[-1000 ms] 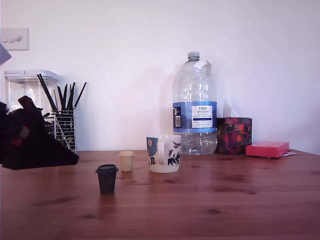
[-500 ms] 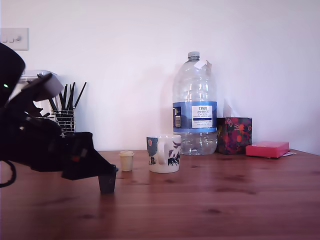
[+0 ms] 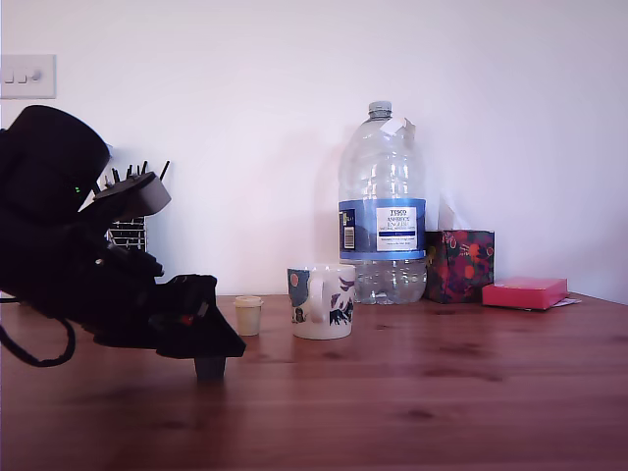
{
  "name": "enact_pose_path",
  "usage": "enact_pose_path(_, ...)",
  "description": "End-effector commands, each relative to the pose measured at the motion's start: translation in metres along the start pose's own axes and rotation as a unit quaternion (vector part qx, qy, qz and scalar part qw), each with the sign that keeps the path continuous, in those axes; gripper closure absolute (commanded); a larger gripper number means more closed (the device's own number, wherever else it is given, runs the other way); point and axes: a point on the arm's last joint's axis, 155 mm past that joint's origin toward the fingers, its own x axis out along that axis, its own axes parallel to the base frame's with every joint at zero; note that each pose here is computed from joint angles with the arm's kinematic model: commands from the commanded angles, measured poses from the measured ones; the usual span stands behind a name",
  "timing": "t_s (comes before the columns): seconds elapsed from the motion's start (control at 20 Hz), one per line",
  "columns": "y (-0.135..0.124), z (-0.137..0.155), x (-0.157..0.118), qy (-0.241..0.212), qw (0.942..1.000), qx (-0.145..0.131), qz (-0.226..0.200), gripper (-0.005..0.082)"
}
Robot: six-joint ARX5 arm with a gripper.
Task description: Pick up the coffee capsules from the table one by one and drop them inside the nearest coffee cup
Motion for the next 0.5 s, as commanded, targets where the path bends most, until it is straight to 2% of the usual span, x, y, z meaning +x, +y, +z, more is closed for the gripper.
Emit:
enact_pose_path(0.0,0.0003,-0.0117,0.0012,0.018,0.9998,-0.003,-0.001,0.0227)
enact_pose_path(0.3,-0.0001,-0.0172,0.0009,0.029,0.9996,0.008,-0.002,0.0529)
enact_pose_path(0.45,0.0,-0.0142,0.0011,0.023,0.9997,0.01,-0.001,0.0575)
